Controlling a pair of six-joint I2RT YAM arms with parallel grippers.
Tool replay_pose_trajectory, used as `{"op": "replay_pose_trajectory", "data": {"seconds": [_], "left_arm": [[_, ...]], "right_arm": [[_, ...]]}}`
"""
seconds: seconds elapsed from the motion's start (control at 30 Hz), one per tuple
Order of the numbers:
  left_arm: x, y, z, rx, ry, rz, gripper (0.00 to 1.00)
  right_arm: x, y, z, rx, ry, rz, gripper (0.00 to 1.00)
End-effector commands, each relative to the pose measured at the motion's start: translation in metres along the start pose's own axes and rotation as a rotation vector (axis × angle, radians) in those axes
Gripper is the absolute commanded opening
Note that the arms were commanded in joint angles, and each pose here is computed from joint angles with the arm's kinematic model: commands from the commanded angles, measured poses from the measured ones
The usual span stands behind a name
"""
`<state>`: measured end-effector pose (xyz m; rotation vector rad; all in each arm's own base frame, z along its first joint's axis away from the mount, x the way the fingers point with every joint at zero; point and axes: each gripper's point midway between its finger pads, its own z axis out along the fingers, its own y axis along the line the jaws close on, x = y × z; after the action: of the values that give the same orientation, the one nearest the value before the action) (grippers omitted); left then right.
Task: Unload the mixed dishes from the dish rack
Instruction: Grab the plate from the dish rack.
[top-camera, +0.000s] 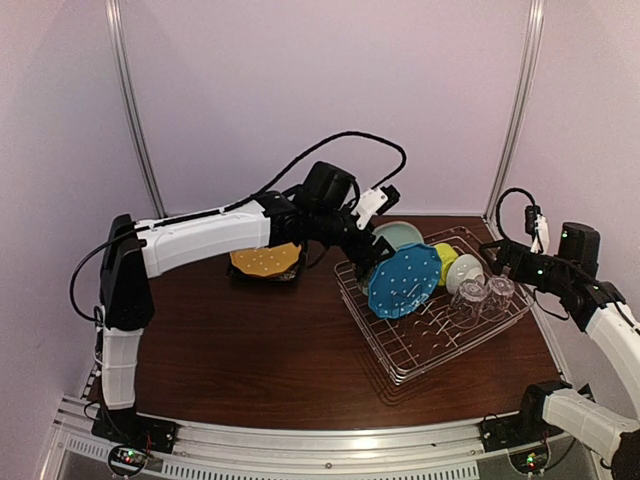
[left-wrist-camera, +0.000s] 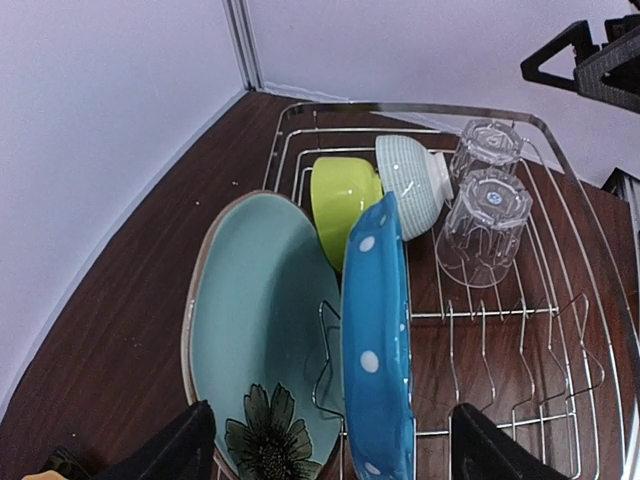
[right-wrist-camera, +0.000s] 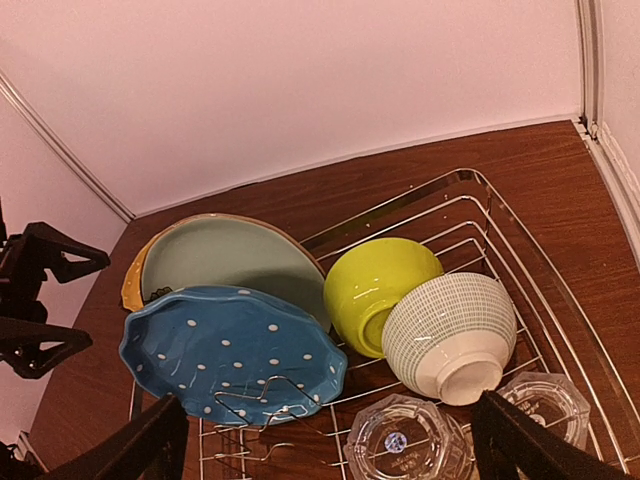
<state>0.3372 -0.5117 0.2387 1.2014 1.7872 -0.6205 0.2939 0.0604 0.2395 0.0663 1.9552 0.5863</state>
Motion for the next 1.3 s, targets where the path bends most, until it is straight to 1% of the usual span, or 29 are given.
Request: {"op": "replay_pose_trajectory", "data": {"seconds": [0.0, 0.13, 0.27, 0.6, 0.67, 0.7, 0.9, 1.07, 1.27], "left_arm": [[0.003, -0.001, 0.01, 0.011, 0.023, 0.021, 0.81], [0.015, -0.004, 0.025, 0.023, 0.058, 0.019, 0.77], [0.022, -0.005, 0.035, 0.036, 0.08, 0.013, 0.71], [0.033, -0.01, 0.052, 0.064, 0.097, -0.029, 0.57], [0.035, -0.009, 0.055, 0.065, 0.1, -0.029, 0.52], [0.035, -0.01, 0.056, 0.067, 0.101, -0.052, 0.49], [0.044, -0.012, 0.067, 0.073, 0.123, -0.1, 0.41], [0.048, -0.019, 0.076, 0.08, 0.134, -0.133, 0.31], [0.046, -0.016, 0.076, 0.057, 0.133, -0.168, 0.17]], "right_arm": [[0.002, 0.0, 0.0, -0.005, -0.008, -0.006, 1.0], [0.001, 0.0, 0.0, -0.005, -0.009, -0.006, 1.0], [0.0, -0.001, 0.001, -0.001, -0.009, -0.008, 1.0], [-0.001, -0.002, 0.002, 0.001, -0.01, -0.003, 1.0], [-0.001, -0.002, 0.002, 0.002, -0.011, -0.005, 1.0], [-0.001, -0.001, 0.002, 0.002, -0.012, -0.005, 1.0], [-0.002, -0.001, 0.001, 0.003, -0.014, -0.002, 1.0], [-0.002, -0.001, 0.001, 0.003, -0.016, 0.001, 1.0], [-0.003, -0.002, 0.0, 0.007, -0.018, 0.0, 1.0]]}}
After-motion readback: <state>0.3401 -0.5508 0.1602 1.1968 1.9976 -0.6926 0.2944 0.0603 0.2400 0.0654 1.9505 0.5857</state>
